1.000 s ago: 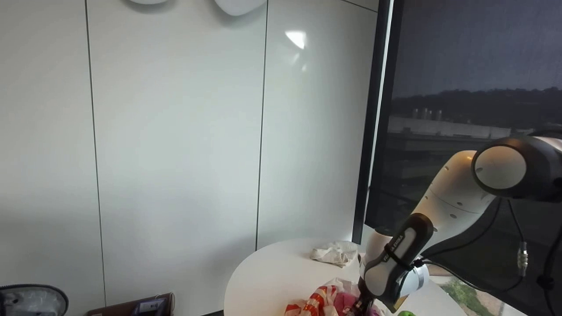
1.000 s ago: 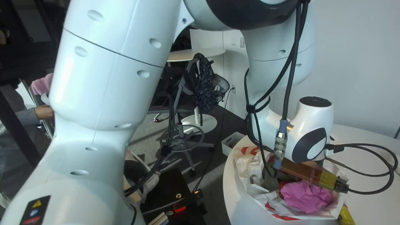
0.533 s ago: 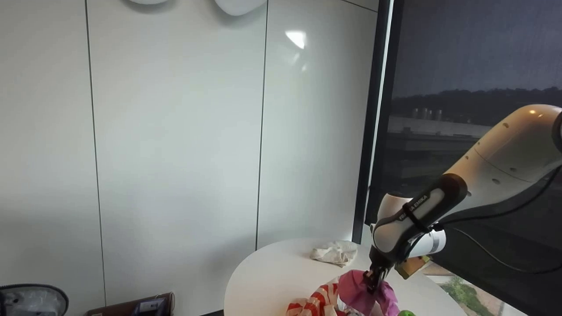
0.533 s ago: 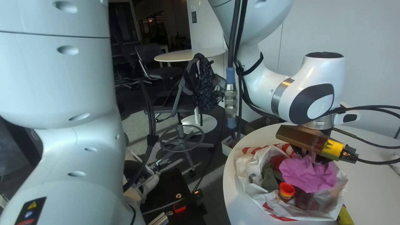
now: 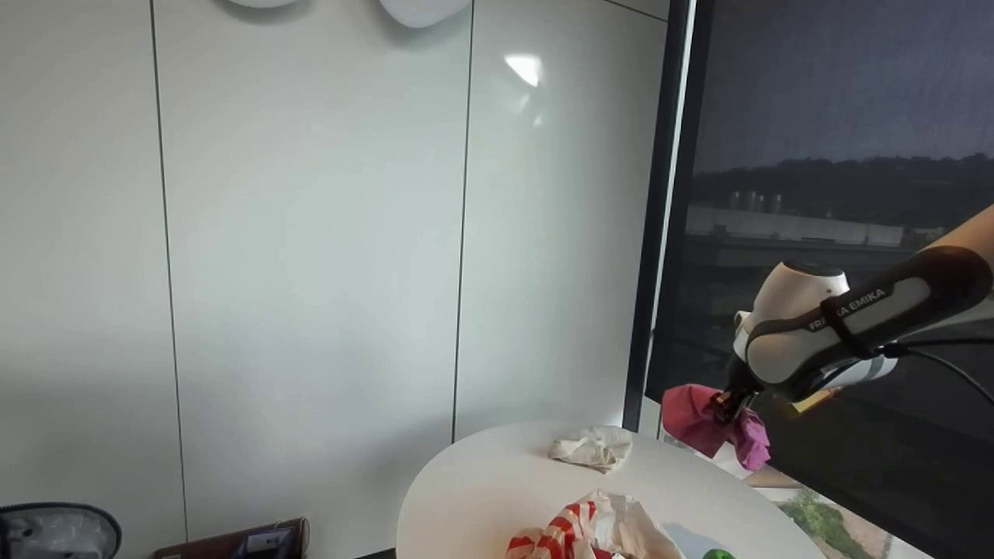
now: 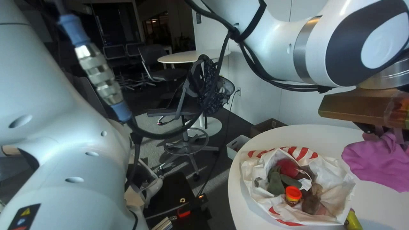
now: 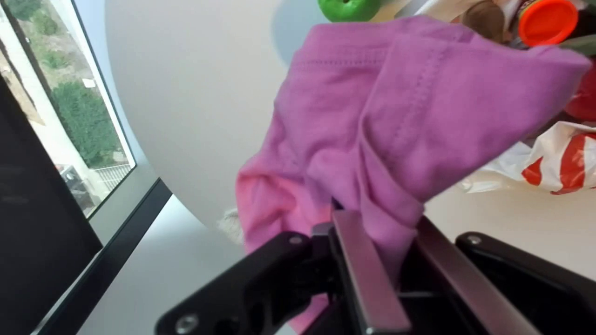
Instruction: Remove the pink shirt, the turnip plush toy, the moose toy and the orange object from the plastic bag
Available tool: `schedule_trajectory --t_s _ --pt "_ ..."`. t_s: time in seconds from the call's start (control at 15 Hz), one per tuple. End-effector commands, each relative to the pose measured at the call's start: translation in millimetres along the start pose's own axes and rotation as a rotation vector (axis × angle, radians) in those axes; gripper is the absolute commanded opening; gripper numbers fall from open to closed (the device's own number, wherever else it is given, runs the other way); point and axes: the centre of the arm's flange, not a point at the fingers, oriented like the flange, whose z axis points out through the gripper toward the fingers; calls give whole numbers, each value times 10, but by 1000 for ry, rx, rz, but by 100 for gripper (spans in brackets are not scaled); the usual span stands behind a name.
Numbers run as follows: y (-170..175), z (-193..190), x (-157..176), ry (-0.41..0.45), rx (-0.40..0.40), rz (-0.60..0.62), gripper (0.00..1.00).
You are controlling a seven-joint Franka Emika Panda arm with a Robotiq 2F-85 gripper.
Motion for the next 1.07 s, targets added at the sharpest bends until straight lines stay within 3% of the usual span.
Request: schedule_trajectory --t_s 0.0,0.2,0.53,1.0 --pt "532 298 -37 105 -135 50 11" --pt "801 832 -46 95 -175 69 11" --pt "859 1914 -103 -13 -179 47 10" --pt "940 2858 29 -77 -192 -13 10"
